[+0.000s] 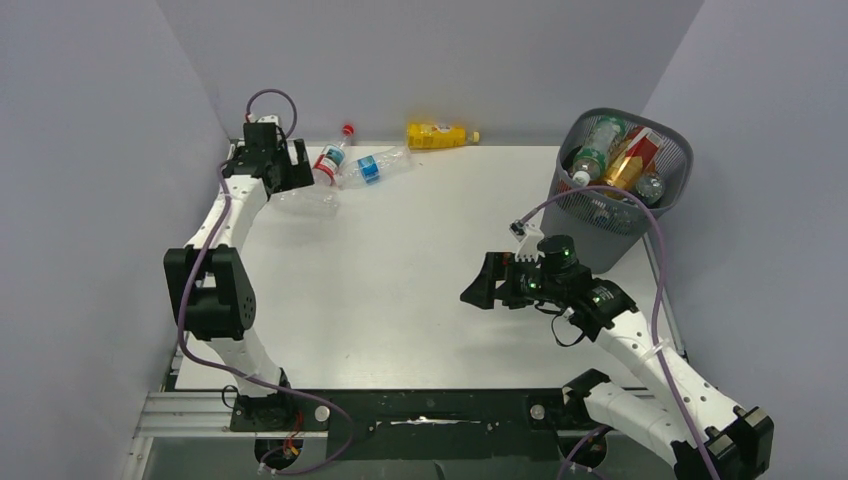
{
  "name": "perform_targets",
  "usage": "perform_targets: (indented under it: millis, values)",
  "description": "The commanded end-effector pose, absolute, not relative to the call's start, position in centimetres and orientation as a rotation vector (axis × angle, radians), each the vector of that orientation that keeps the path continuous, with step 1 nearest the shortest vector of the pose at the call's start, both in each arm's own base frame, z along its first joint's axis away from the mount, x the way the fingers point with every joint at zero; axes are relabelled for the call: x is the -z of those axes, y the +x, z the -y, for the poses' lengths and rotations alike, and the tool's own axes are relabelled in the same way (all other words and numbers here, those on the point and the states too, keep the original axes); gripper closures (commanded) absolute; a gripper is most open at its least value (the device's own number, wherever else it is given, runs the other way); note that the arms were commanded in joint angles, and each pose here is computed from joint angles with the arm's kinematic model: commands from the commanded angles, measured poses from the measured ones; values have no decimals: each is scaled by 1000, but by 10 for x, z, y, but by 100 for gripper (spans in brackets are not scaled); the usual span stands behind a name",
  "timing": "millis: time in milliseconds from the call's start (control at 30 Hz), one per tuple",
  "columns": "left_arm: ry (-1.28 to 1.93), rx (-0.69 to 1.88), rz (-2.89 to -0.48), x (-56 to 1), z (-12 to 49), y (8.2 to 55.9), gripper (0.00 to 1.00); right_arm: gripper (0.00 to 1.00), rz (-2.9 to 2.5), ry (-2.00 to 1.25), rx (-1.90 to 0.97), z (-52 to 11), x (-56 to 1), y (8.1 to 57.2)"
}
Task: Put the plastic bottles in the bin
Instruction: Adjust the plastic bottle at the center of the board, then pick up the plastic bottle at the center of the board.
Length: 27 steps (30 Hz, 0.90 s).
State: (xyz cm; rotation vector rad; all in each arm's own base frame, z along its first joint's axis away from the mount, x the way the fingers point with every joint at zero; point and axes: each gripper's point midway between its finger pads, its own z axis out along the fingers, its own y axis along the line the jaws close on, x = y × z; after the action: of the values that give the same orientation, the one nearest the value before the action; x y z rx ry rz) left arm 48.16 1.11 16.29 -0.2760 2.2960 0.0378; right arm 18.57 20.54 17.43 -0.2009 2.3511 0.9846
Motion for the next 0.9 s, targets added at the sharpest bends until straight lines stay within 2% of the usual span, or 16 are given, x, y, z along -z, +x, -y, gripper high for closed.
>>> perform_targets:
  millis: [0, 100, 267, 400, 467, 600, 867]
  values:
    - [-490, -21, -2250, -182, -28, 488, 6, 1, -2292, -258, -1000, -212, -181, 192]
    - [-629, 76, -2273, -177, -35, 487, 6, 2, -2300, -271, -997, -213, -179, 192]
    - [-825, 71, -2199, -186, -46, 483, 6, 2, -2312, -286, -1002, -217, -186, 195]
    - [-966, 316, -2112, -190, -38, 494, 6, 2, -2284, -298, -995, -219, -199, 202]
    - [-1010, 359, -2087, -185, -37, 501, 6, 1, -2279, -296, -986, -219, -202, 203]
    - [-1078, 476, -2038, -172, -30, 517, 6, 1, -2269, -259, -993, -219, -201, 201]
    - [-1185, 485, -2100, -117, -22, 524, 6, 0, -2239, -218, -1045, -228, -208, 197]
